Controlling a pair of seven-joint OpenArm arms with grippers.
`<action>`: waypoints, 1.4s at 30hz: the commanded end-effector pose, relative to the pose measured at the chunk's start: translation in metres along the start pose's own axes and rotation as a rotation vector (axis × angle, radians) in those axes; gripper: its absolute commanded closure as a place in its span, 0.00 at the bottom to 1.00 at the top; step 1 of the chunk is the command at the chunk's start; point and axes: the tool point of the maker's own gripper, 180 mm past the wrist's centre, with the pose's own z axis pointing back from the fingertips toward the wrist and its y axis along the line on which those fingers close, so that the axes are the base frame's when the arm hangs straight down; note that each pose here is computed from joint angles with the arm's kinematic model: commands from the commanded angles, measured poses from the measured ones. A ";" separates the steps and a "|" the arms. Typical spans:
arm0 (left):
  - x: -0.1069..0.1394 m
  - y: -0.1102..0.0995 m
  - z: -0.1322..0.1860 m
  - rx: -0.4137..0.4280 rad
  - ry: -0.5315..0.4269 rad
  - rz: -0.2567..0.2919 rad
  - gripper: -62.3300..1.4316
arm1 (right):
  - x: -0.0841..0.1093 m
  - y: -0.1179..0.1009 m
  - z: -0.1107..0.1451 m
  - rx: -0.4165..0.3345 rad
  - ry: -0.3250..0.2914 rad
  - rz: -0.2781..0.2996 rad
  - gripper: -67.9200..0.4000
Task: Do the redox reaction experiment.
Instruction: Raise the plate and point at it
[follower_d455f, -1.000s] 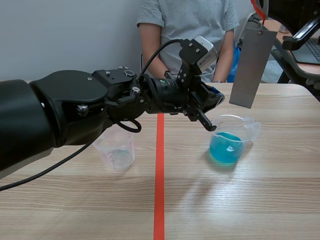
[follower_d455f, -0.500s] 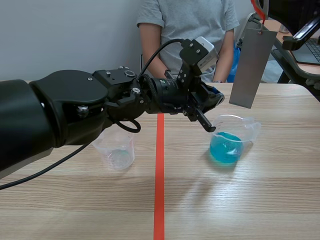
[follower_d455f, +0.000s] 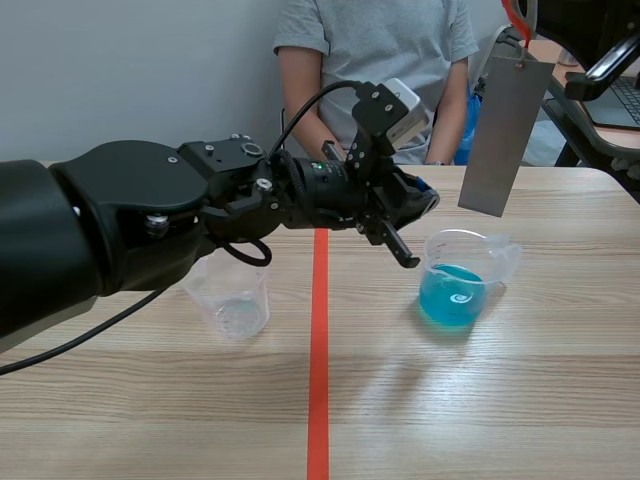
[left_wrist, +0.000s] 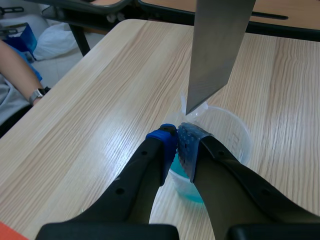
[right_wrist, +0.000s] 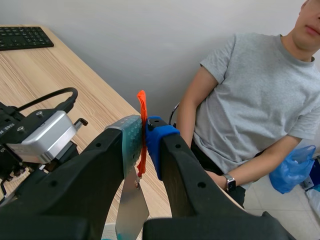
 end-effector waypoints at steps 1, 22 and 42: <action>-0.003 0.011 0.012 0.020 0.008 0.020 0.90 | 0.013 -0.004 0.002 -0.001 -0.034 0.026 0.97; -0.153 0.037 0.304 0.615 0.253 0.258 0.90 | 0.013 -0.004 0.002 -0.001 -0.033 0.026 0.97; -0.231 -0.115 0.407 0.771 0.487 0.567 0.90 | 0.013 -0.004 0.002 -0.001 -0.032 0.026 0.97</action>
